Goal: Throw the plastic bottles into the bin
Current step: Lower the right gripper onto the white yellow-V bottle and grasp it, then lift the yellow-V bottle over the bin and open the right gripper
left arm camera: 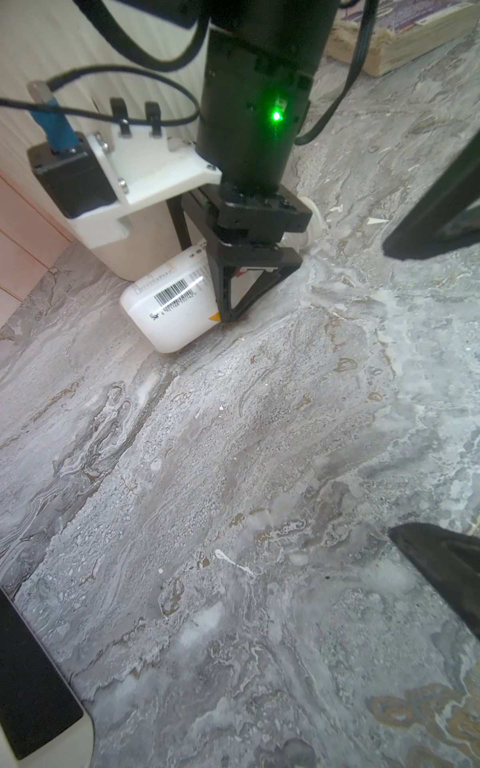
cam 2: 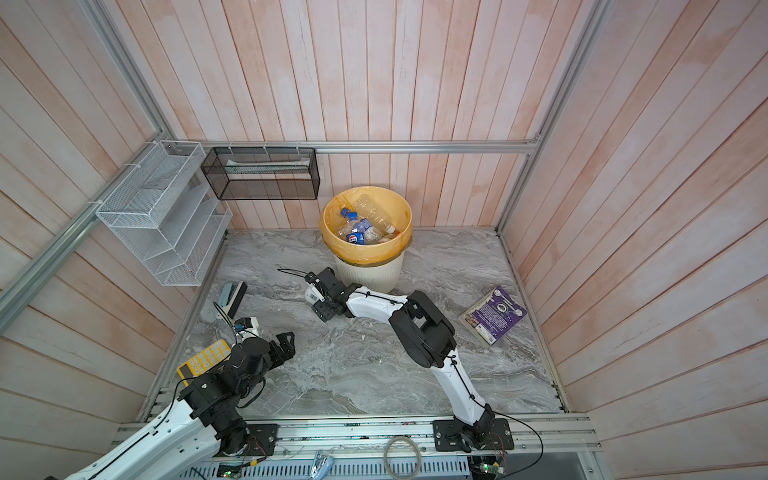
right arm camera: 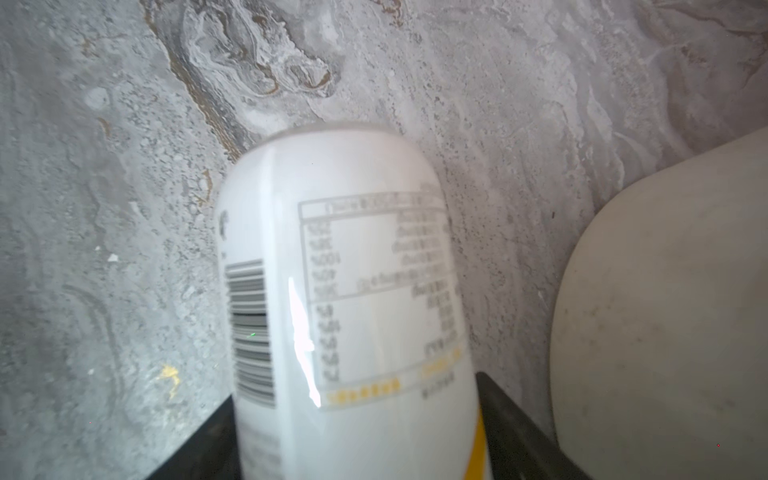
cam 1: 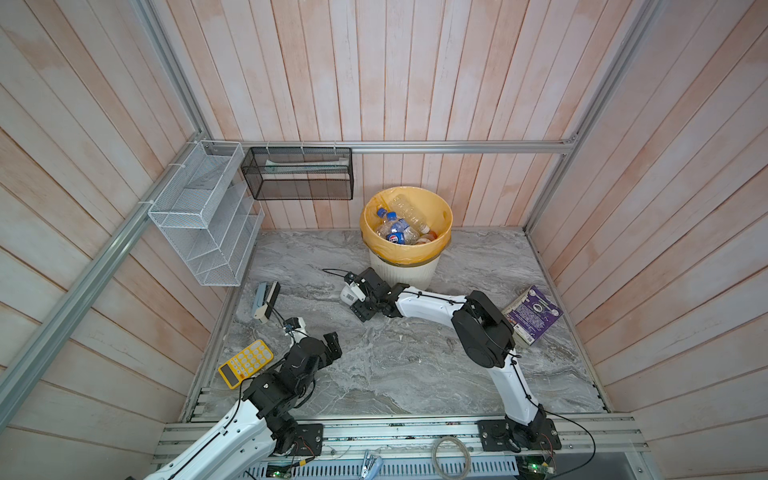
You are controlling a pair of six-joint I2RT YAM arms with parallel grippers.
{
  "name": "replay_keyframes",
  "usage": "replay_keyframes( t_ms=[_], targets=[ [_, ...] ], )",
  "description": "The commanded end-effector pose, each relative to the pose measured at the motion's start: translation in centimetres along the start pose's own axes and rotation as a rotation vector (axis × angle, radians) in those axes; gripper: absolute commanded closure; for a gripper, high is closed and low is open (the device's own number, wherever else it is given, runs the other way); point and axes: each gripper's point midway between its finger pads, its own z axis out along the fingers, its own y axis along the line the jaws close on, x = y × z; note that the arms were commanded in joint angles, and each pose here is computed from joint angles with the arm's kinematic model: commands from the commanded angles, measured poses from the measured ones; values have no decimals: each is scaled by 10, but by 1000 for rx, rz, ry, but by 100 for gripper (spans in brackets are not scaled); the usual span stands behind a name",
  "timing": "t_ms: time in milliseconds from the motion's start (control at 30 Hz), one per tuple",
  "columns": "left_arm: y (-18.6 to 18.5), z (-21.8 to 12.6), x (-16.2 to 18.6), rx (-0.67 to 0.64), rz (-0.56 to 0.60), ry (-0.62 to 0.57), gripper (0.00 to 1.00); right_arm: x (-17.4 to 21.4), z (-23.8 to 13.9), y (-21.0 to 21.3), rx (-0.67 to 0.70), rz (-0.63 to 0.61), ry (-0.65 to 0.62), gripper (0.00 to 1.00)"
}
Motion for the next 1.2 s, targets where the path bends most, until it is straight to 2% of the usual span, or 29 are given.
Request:
replay_keyframes(
  t_ms=[0,67,200,300,400,433,600,700,900,1033,1167],
  targets=[
    [1,-1,-5,-8,9,-20,0,20,5,18,-54,-10,58,29],
    [0,-2,-6,-5,8,-20,0,18,3,22,-58,-16,51,35],
    [1,-3,-7,-11,7,-26,1,12,-8,25,-71,0,18,41],
    [1,-4,-10,-9,9,-41,1,0,-38,26,-98,28,-75,45],
    [-2,-6,-16,7,-1,-65,0,-15,-88,28,-134,61,-234,47],
    [-4,-6,-17,16,-5,-73,0,-3,-102,27,-134,78,-251,48],
    [-12,-6,-23,51,-18,-104,0,2,-190,10,-82,142,-456,50],
    [-18,-4,-26,67,-13,-108,0,10,-250,-8,-24,183,-600,51],
    [-30,3,-27,85,7,-94,0,43,-366,-65,185,323,-900,51],
    [-40,7,-27,112,25,-89,0,56,-407,-88,301,341,-959,51],
    [-47,11,-27,119,40,-74,0,39,-436,-107,397,332,-1010,54]
  ],
)
